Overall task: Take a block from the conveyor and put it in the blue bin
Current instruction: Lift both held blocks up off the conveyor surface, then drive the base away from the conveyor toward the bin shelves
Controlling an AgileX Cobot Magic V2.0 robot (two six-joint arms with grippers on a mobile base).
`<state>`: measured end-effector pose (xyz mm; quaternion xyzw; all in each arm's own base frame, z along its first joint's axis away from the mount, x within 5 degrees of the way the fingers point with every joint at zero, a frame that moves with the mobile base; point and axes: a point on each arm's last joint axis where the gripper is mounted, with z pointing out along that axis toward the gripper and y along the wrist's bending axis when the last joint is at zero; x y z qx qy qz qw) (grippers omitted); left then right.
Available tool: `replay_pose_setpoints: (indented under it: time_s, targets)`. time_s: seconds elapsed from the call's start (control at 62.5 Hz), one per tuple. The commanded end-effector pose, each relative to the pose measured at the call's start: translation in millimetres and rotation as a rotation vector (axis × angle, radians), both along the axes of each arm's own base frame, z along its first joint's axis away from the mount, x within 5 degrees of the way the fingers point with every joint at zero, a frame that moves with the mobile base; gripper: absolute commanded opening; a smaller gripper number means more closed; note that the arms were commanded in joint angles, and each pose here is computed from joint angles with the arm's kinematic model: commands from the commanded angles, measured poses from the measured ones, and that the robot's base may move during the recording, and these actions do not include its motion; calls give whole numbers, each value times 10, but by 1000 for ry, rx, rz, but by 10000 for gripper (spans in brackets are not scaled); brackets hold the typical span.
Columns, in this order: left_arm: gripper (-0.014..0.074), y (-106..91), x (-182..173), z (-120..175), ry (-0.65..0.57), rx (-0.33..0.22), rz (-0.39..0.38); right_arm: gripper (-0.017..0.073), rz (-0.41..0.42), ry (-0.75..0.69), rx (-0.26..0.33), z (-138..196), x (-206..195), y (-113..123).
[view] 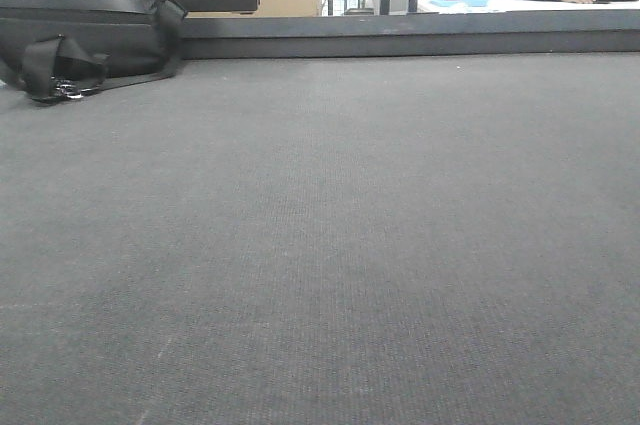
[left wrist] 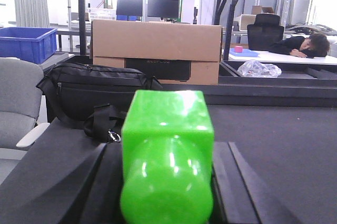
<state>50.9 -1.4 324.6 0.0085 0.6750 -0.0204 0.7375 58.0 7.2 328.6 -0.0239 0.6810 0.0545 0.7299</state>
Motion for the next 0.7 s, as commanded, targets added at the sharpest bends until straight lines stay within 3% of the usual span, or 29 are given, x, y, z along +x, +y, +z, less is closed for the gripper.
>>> replay_pose_setpoints:
  time_s: [0.0, 0.688]
  targets:
    - [-111, -3, -12, 18, -26, -5, -7, -155, -11, -43, -12, 32, -12, -8]
    - [-111, -3, -12, 18, -26, -5, -7, -155, -11, -43, -12, 32, -12, -8]
